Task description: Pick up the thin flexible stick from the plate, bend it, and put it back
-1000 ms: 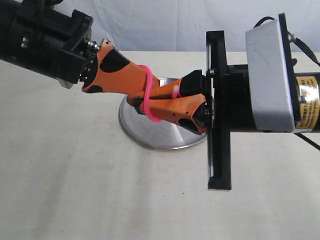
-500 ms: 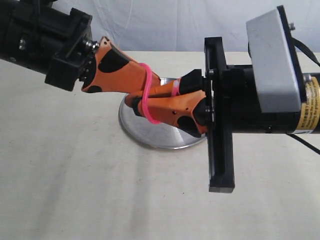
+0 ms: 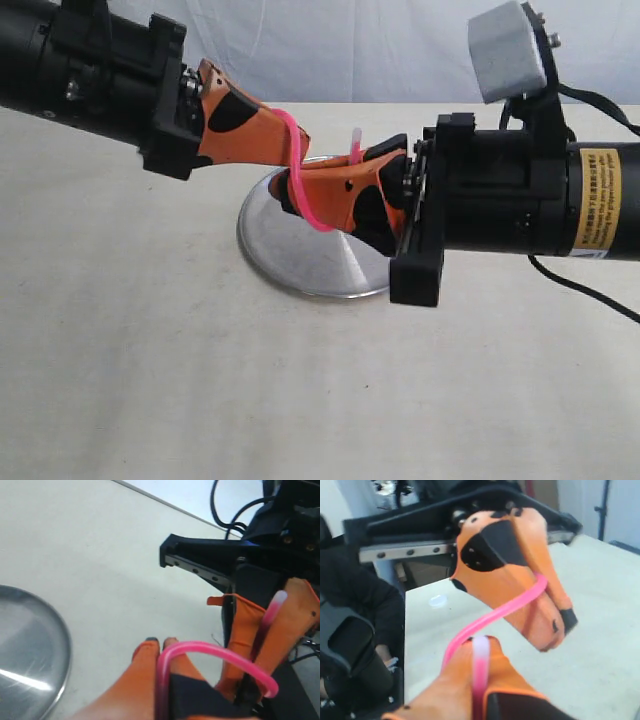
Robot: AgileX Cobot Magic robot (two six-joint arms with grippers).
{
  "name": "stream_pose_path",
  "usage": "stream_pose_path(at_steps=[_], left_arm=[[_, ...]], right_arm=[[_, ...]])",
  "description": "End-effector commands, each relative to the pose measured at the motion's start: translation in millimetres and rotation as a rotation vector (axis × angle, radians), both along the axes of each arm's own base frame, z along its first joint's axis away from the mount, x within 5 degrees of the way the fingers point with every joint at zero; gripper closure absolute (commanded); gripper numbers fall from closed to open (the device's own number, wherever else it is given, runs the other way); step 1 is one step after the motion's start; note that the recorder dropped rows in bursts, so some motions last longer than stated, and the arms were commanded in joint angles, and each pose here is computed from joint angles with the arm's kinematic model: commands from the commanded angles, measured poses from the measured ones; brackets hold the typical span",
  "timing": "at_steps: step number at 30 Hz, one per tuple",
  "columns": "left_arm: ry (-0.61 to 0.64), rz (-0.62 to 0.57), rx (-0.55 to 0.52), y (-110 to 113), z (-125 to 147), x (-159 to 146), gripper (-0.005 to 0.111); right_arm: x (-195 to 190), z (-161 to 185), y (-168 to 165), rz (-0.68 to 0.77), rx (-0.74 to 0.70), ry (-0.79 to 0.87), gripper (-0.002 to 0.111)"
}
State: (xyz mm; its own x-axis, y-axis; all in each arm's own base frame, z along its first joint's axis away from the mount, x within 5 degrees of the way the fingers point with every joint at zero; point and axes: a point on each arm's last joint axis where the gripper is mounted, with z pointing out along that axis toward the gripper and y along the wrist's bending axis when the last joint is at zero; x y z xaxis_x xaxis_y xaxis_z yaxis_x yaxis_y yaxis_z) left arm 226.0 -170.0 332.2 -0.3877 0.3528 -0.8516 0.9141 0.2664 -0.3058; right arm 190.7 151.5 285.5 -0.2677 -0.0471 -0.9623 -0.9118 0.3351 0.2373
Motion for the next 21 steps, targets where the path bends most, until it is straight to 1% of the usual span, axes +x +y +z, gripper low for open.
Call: stream_pose_path(at_steps=[1,6,10,13,16,21], left_arm=[[-0.078,0.214,0.02,7,-1,25,0.107],[-0.11,0.223,0.066,9,-4,26,0.107],[-0.122,0.238,0.072,10,-4,28,0.107],[-0.128,0.246,0.075,10,-4,29,0.107],[-0.131,0.243,0.084,10,-5,29,0.107],[-0.117,0.264,0.082,11,-5,30,0.107]], right_arm=[[-17,2,6,0.14,0.029,0.064,0.109],[-13,-1,5,0.075,0.037,0.189,0.109],[-12,-1,5,0.062,0.04,0.205,0.109],[-10,2,5,0.041,0.078,0.23,0.109],[-6,3,4,-0.014,0.104,0.259,0.109],[0,-2,2,-0.085,0.084,0.3,0.109]])
